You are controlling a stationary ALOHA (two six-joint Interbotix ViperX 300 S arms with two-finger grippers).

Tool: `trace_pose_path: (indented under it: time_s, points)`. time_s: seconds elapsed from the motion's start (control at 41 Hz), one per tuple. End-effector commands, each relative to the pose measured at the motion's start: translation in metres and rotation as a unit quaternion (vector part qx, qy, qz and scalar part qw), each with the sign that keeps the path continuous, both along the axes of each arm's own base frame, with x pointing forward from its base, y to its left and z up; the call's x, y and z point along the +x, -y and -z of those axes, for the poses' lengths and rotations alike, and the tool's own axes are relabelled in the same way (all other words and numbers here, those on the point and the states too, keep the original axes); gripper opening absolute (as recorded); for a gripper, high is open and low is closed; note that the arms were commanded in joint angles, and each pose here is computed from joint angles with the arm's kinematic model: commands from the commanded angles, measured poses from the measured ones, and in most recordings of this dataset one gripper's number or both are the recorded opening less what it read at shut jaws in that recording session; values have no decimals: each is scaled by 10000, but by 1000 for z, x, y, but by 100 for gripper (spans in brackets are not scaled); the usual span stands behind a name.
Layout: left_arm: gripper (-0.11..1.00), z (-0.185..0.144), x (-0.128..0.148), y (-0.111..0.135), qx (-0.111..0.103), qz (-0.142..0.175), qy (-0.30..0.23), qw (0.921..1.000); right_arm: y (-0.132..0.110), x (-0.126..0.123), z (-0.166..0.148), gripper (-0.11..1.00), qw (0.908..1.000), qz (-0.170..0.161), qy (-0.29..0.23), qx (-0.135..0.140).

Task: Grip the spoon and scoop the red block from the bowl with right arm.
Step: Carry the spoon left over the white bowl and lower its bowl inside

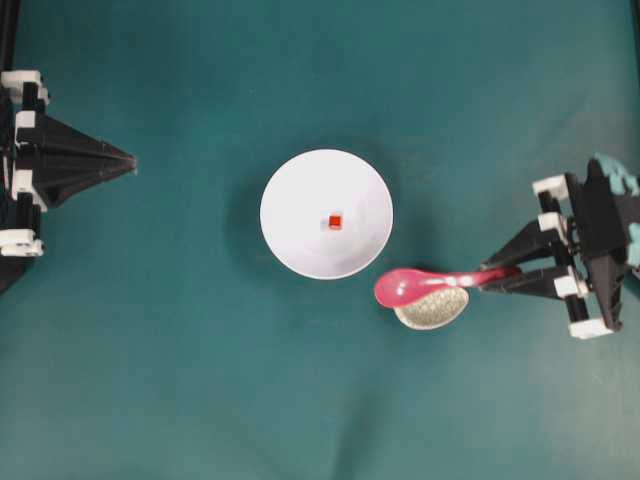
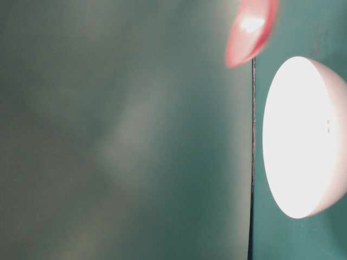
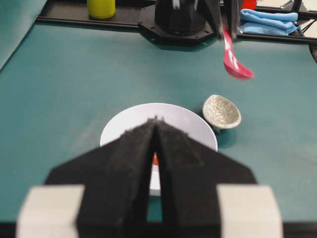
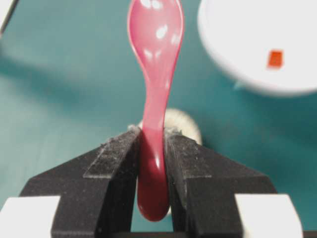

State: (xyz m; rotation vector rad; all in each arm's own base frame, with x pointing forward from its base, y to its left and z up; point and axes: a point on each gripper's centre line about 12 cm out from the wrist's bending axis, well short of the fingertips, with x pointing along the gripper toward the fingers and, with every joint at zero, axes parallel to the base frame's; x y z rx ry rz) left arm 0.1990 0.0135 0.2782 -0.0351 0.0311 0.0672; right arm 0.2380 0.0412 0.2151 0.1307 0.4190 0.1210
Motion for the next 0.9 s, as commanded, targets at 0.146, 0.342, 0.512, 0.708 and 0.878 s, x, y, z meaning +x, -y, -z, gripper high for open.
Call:
trace_pose_path:
  time_s: [0.146, 0.342, 0.512, 0.708, 0.878]
  points:
    - [0, -10, 3, 1, 15, 40, 122, 9999, 21, 12, -56, 23, 9989, 357, 295, 104]
    - [0, -8, 3, 3, 21, 88, 99, 9999, 20, 11, -57, 23, 9995, 264, -80, 121]
    - [0, -8, 3, 3, 21, 86, 99, 9999, 19, 14, -64, 23, 9995, 262, -22, 158]
    - [0, -9, 3, 4, 21, 94, 106, 9999, 19, 21, -73, 23, 9968, 462, -65, 652]
    - [0, -8, 3, 4, 21, 94, 99, 9999, 20, 29, -76, 23, 9863, 814, -302, 1406]
